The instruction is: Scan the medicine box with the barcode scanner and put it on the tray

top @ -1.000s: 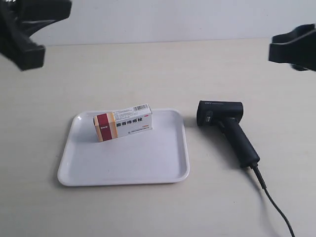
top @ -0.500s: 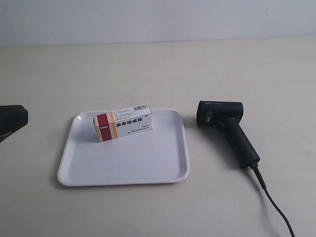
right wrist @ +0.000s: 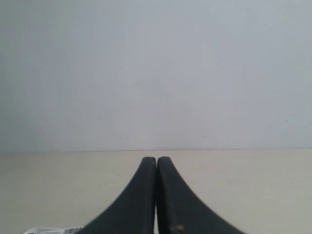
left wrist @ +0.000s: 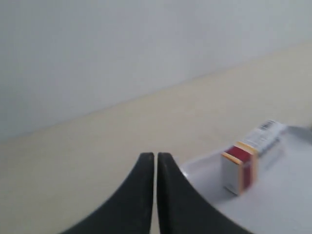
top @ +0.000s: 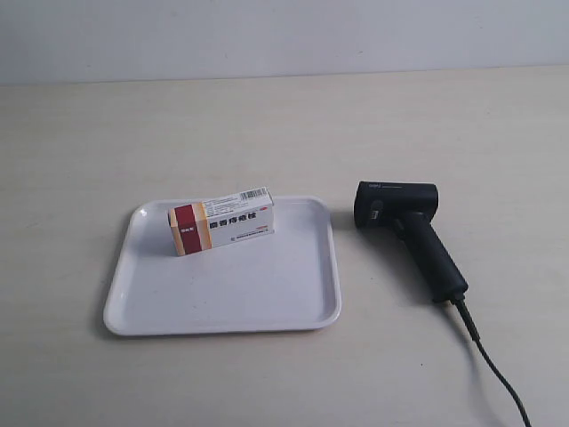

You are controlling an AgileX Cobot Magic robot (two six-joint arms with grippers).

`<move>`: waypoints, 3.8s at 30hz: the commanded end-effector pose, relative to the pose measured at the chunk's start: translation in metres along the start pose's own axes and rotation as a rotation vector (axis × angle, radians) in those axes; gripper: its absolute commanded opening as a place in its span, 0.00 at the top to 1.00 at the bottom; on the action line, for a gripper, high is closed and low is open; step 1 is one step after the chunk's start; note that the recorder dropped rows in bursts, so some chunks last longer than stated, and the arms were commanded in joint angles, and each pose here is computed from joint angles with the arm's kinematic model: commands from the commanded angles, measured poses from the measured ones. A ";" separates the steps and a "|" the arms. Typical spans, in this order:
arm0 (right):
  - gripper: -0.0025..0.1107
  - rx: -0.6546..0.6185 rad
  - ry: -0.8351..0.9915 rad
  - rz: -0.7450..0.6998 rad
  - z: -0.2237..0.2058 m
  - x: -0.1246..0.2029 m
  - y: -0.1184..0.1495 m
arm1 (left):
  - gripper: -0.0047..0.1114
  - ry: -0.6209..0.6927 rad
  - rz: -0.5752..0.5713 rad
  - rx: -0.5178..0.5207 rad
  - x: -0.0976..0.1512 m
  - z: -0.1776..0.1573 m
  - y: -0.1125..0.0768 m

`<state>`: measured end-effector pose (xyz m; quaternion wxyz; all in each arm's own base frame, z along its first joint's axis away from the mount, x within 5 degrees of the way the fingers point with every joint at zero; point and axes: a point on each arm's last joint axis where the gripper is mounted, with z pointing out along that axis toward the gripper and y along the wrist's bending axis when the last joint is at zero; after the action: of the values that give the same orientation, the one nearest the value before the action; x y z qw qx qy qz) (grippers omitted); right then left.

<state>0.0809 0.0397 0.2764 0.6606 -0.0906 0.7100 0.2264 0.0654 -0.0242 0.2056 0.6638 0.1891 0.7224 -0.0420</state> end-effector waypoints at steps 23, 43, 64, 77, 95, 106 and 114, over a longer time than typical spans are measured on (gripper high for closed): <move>0.97 -0.010 -0.015 0.001 -0.001 -0.001 0.001 | 0.92 0.071 -0.115 -0.257 0.019 -0.015 0.015; 0.97 -0.010 -0.015 0.001 -0.001 -0.001 0.001 | 0.92 0.099 -0.132 -0.285 0.021 -0.015 0.016; 0.97 0.015 0.098 0.025 -0.012 0.075 -0.015 | 0.92 0.100 -0.128 -0.285 0.021 -0.015 0.016; 0.97 0.301 -0.061 0.024 -0.034 0.070 -0.031 | 0.92 0.100 -0.128 -0.285 0.021 -0.015 0.016; 0.97 0.315 -0.023 0.000 -0.035 0.073 -0.032 | 0.92 0.100 -0.128 -0.285 0.021 -0.015 0.016; 0.97 0.315 -0.023 0.000 -0.035 0.073 -0.032 | 0.92 0.100 -0.128 -0.285 0.021 -0.015 0.016; 0.97 0.315 -0.023 0.002 -0.035 0.073 -0.032 | 0.92 0.100 -0.128 -0.285 0.021 -0.015 0.016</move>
<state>0.0559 0.0089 0.2003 0.6719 0.0166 0.7310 0.1182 0.0555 -0.0004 0.1892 0.6403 0.0518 0.7659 0.0293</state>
